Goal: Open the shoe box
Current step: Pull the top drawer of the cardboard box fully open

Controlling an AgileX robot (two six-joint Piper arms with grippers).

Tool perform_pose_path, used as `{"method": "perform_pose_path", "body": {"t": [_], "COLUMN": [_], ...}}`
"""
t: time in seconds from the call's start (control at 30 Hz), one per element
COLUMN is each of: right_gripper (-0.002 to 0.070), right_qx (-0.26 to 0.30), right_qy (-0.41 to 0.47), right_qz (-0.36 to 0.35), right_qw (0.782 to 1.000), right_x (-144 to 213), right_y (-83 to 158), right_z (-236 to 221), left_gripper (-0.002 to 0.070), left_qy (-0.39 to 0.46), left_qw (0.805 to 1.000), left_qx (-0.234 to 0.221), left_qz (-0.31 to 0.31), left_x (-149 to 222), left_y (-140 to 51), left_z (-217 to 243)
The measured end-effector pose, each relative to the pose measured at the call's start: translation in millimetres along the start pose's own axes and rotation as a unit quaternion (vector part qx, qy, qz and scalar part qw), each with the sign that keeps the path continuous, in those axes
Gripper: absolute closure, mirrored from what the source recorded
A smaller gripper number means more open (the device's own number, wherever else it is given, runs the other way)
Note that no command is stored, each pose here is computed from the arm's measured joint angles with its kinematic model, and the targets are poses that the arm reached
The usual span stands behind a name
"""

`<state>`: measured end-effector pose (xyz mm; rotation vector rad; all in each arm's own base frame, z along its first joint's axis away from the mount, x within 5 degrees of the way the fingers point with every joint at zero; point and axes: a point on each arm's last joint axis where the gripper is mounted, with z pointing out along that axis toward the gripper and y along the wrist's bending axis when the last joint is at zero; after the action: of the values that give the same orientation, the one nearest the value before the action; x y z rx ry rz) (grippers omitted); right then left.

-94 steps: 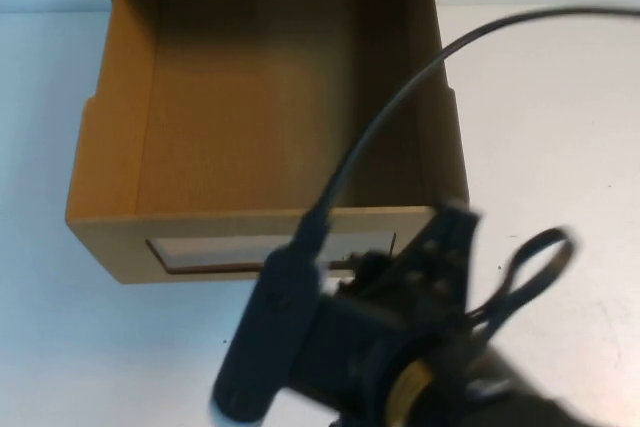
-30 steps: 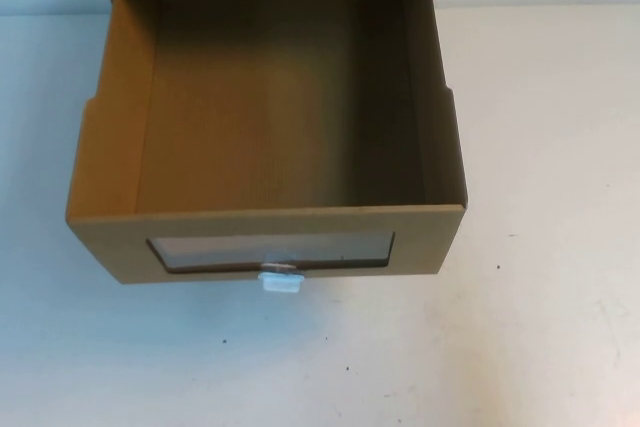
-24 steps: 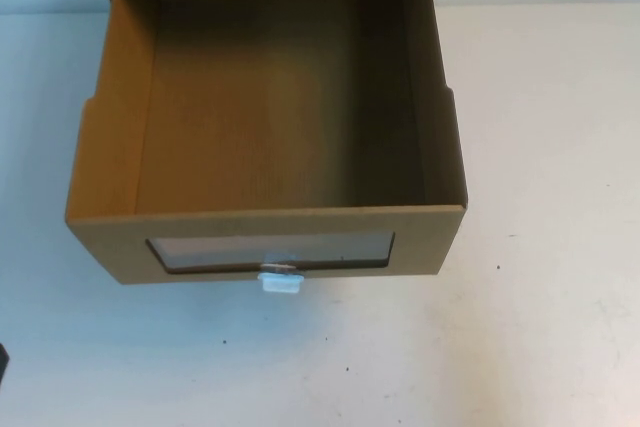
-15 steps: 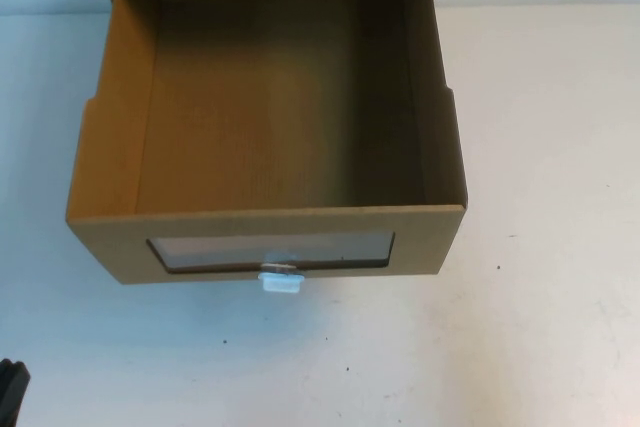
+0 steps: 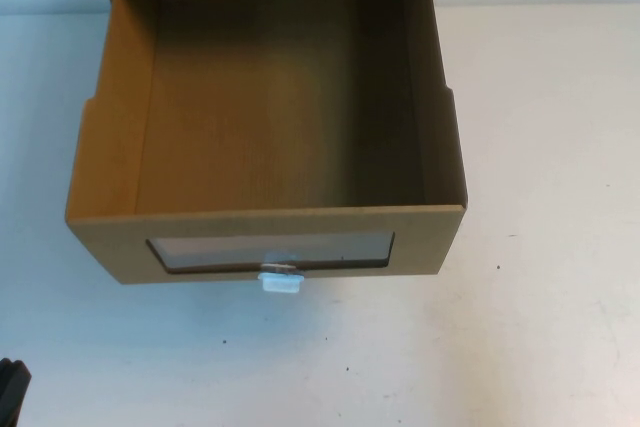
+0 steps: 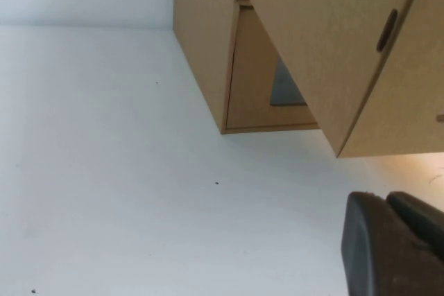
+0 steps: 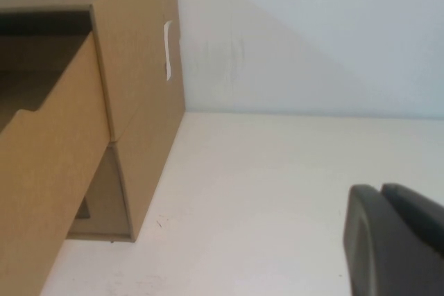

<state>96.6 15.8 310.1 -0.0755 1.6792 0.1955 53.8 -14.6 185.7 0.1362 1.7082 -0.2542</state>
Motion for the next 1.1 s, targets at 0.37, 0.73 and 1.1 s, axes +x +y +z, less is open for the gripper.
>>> {"method": "perform_pose_path", "body": {"t": [0.37,0.73,1.1], "right_gripper": [0.0689,0.0689,0.0689], "right_qx": [-0.002,0.058,0.064], "right_qy": [0.003,-0.024,-0.07], "right_qz": [-0.002,-0.016,-0.021], "right_qw": [1.0,0.998,0.995], "right_x": [0.6,55.1,110.2], "right_y": [0.4,-12.6,-14.3], "right_z": [0.0,-11.4,-30.0], "left_gripper": [0.068,0.068,0.068], "left_qy": [0.0,0.0,0.001], "left_qw": [1.0,1.0,1.0], "left_qx": [0.0,0.0,0.0], "left_qz": [0.0,-0.002,-0.002], "left_x": [0.0,0.0,0.2], "left_y": [0.0,0.0,0.0], "left_z": [0.0,0.0,0.0]}}
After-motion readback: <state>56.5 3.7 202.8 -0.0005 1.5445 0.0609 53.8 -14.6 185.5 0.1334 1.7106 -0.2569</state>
